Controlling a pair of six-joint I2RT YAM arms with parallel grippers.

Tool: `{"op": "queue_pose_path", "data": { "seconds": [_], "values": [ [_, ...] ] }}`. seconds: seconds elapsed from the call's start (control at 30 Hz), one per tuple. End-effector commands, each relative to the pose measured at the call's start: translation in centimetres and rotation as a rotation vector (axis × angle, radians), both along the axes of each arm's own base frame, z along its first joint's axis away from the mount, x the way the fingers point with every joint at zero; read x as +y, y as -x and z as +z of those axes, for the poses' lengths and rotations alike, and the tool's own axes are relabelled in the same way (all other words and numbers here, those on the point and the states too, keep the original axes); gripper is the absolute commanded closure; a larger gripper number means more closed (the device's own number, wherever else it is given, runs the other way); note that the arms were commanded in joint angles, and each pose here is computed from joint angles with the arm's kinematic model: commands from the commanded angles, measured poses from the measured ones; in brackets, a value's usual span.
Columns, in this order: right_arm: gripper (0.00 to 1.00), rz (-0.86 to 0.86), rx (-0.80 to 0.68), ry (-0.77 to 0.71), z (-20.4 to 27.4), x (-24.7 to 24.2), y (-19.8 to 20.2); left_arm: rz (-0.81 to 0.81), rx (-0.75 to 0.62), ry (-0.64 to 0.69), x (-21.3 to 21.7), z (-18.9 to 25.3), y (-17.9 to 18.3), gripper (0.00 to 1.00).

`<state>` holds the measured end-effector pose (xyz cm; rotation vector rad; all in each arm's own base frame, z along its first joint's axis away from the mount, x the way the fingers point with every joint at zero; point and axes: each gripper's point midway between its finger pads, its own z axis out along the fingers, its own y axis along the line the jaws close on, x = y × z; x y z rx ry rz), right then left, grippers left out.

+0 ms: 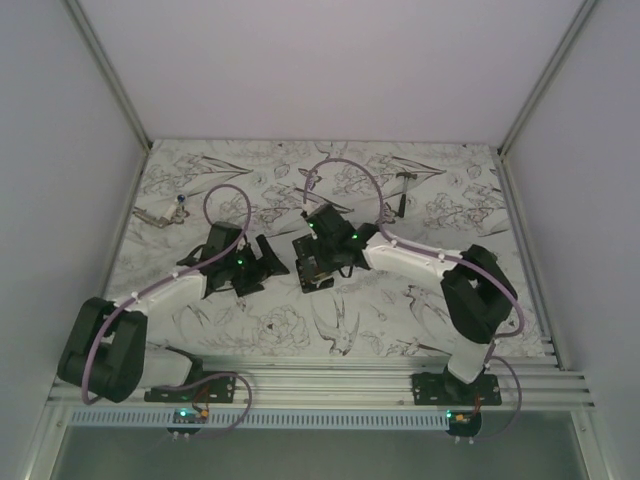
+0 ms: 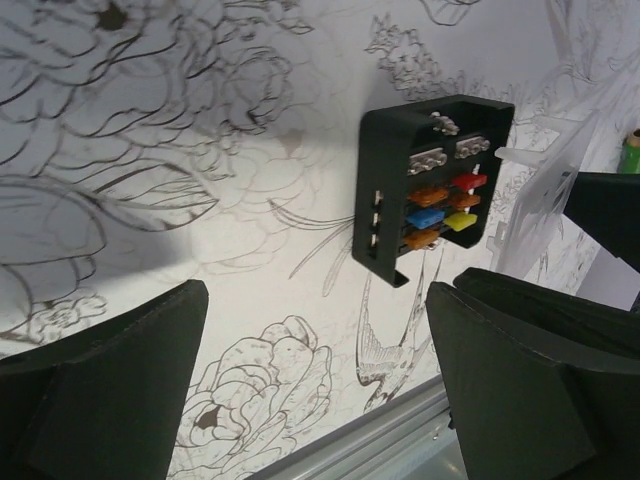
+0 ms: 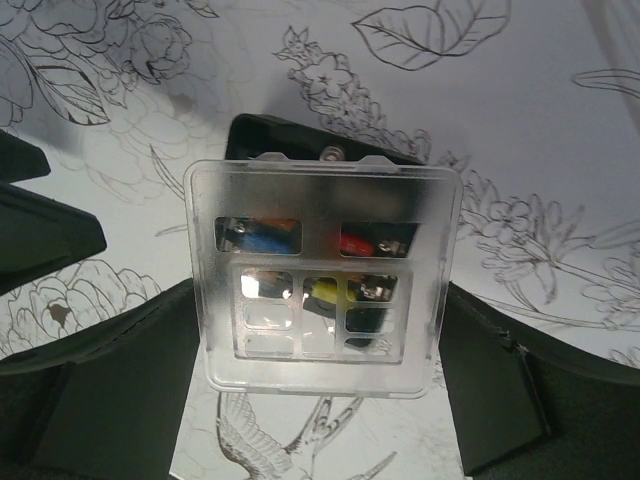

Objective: Snap on the fuse box
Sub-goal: Close the fuse box cover on the fuse box base.

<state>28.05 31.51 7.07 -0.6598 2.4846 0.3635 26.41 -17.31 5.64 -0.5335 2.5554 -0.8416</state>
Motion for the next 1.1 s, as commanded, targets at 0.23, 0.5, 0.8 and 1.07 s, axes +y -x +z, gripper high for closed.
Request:
{"op": "queue_pose_path", "data": {
  "seconds": [0.23, 0.5, 0.8, 1.07],
  "values": [
    [0.13, -0.104, -0.006, 0.04, -0.5, 2.4, -0.2, 0.042, 0.022, -0.025, 2.2, -1.1, 1.0, 0.05],
    [0.11, -0.179, -0.009, 0.051, -1.1, 2.2, -0.7, 0.058, -0.021, -0.031, 2.6, -0.2, 0.8, 0.04],
    [0.07, -0.195, -0.003, 0.061, -2.1, 2.5, -0.5, 0.063, -0.021, -0.033, 2.6, -0.2, 0.8, 0.04],
    [0.03, -0.202, -0.003, 0.043, -1.8, 2.8, -0.5, 0.062, -0.016, -0.03, 2.6, -0.2, 0.9, 0.04]
  ]
}}
